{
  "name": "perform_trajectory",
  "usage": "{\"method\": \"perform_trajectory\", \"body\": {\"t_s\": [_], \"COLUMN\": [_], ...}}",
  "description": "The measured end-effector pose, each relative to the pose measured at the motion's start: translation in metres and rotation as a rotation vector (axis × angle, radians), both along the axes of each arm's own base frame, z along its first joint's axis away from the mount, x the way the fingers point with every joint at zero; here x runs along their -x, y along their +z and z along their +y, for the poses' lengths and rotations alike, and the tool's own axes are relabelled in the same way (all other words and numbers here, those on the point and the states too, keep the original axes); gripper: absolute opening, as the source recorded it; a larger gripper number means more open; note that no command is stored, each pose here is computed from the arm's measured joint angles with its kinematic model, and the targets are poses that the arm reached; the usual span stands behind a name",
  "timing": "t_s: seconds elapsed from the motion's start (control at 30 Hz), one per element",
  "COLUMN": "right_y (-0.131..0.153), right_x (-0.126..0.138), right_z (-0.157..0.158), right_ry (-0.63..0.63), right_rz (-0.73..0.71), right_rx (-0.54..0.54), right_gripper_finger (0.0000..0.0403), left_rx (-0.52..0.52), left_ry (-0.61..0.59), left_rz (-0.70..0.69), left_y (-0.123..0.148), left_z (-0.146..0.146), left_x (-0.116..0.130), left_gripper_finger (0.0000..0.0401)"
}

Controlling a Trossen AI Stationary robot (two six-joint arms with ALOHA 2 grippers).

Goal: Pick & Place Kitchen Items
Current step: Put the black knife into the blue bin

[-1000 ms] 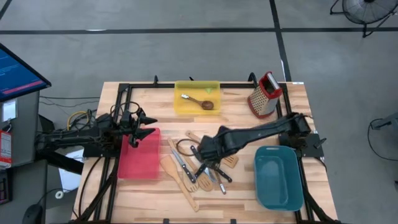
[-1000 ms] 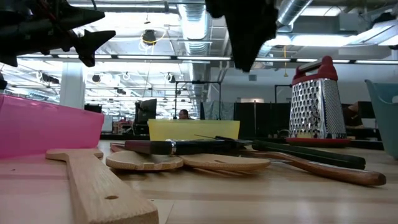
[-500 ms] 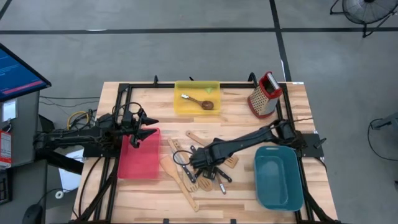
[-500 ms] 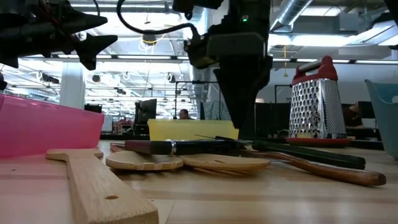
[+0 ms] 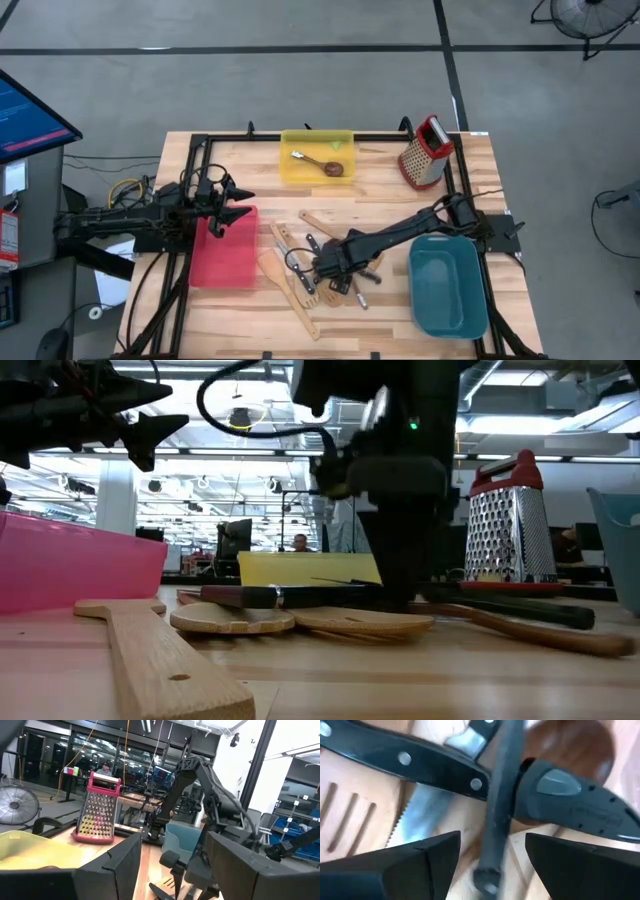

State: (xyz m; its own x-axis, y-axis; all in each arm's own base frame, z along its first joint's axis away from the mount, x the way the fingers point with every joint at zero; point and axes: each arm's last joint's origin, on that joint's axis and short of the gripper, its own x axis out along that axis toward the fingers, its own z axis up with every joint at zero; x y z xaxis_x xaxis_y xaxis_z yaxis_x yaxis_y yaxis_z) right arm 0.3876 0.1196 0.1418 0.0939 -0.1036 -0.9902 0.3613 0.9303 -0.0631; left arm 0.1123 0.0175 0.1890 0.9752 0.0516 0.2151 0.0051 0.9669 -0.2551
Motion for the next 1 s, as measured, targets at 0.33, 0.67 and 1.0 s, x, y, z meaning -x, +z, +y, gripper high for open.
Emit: {"method": "perform_trajectory", "body": {"t_s": [0.33,0.67,1.0], "right_y": [-0.008,-0.008,0.021], "right_x": [0.002,0.001,0.004], "right_z": [0.0,0.0,-0.009], "right_ry": [0.014,0.029,0.045], "right_rz": [-0.018,-0.022,-0.087], "right_rx": [-0.034,-0.036,-0.042], "right_gripper_finger": [0.0191,0.0069,0.0104], "left_rx": [-0.001,-0.002,-0.001], "left_ry": [0.0,0.001,0.0], "left_rz": [-0.008,-0.008,-0.008], "left_y": [0.001,0.001,0.001], "left_z": [0.0,0.0,0.0], "left_x": [0.0,0.0,0.0], "left_gripper_finger": [0.0209,0.0208,0.0209]}}
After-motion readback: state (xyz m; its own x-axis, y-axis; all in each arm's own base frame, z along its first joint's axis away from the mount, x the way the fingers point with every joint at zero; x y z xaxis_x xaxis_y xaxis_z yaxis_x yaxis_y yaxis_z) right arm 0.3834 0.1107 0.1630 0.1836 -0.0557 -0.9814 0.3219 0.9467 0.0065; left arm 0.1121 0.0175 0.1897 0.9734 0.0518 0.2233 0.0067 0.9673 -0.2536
